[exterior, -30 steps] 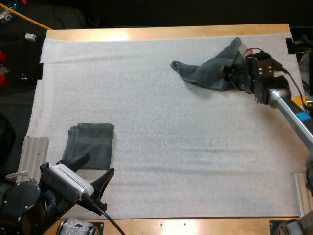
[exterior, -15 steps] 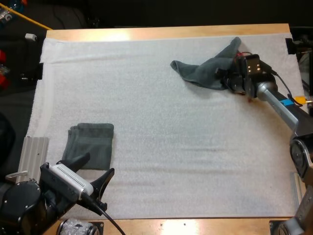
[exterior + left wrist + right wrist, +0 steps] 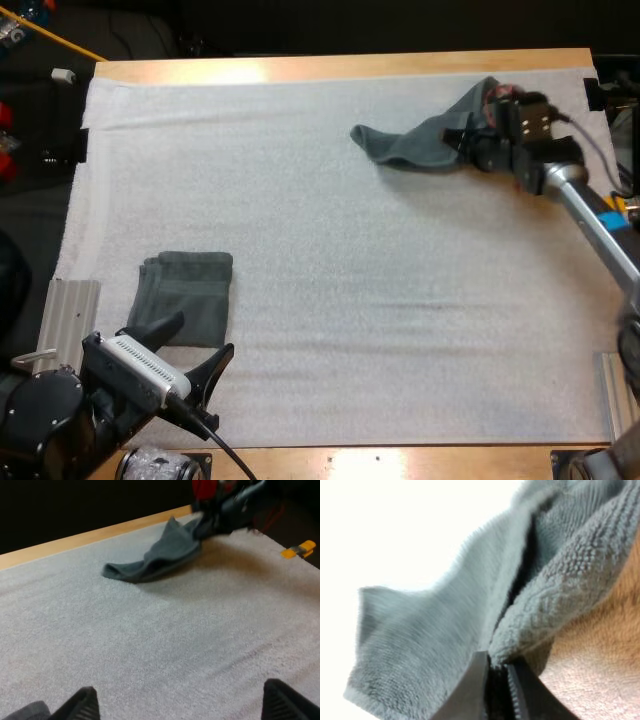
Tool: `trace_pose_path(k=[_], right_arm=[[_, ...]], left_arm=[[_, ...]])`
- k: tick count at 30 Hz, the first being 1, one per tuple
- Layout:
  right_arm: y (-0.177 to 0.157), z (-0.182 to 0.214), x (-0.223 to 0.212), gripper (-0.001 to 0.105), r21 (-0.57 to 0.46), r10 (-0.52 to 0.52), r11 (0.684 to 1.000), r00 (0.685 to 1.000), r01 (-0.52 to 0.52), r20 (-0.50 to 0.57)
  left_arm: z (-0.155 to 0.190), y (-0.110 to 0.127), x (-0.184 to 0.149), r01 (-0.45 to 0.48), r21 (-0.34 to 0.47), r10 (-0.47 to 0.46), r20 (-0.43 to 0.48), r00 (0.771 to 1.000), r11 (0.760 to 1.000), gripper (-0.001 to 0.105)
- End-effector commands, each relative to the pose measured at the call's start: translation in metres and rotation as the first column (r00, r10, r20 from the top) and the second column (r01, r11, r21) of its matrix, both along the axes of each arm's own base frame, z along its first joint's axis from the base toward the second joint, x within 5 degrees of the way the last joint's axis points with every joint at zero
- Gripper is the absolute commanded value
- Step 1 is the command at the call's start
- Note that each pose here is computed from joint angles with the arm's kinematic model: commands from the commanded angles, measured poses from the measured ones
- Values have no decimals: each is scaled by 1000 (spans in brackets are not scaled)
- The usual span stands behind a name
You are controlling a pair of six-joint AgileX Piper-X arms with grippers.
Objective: Pick towel from pile, fold and stack
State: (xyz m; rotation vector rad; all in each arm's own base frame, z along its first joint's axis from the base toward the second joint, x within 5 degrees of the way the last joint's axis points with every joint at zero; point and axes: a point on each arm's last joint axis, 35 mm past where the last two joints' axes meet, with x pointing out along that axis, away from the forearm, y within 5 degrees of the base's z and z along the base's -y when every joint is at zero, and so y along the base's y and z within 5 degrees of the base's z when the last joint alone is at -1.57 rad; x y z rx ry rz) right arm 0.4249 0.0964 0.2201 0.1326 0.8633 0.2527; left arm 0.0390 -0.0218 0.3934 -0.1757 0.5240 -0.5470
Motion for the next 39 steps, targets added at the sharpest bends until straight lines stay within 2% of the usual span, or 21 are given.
trace_pose_path(k=[1,5,10,15,20,23,29,35,36,38,39], right_arm=[[0,27,-8,0,-14,43,999,998,-43,51],[-5,74,-34,0,-38,87,996,990,-83,107],[-12,136,-85,0,50,181,981,972,-190,149],[-14,164,-130,0,128,269,951,958,-280,95],[-3,174,-161,0,125,337,932,940,-340,50],[13,179,-177,0,125,405,905,913,-407,43],[54,184,-201,0,169,518,838,854,-519,57],[93,193,-221,0,220,600,756,787,-616,142],[97,192,-223,0,200,613,750,776,-631,148],[102,184,-225,0,119,627,759,768,-640,132],[104,173,-225,0,40,630,771,770,-636,100]], left_arm=[[2,0,0,1,-8,-1,1,1000,1000,64],[2,0,0,1,-8,-1,1,1000,1000,64],[2,0,-1,12,-14,-12,0,1000,1000,64],[2,-1,-1,20,-18,-20,1,1000,1000,64],[2,-2,-1,42,-29,-43,-1,999,999,64],[3,-3,-2,84,-51,-84,-5,996,995,64],[3,-4,-3,107,-63,-108,-7,994,992,64],[3,-4,-3,107,-63,-108,-7,994,992,64],[3,-4,-3,107,-63,-108,-7,994,992,64],[3,-4,-3,107,-63,-108,-7,994,992,64],[3,-4,-3,107,-63,-108,-7,994,992,64]])
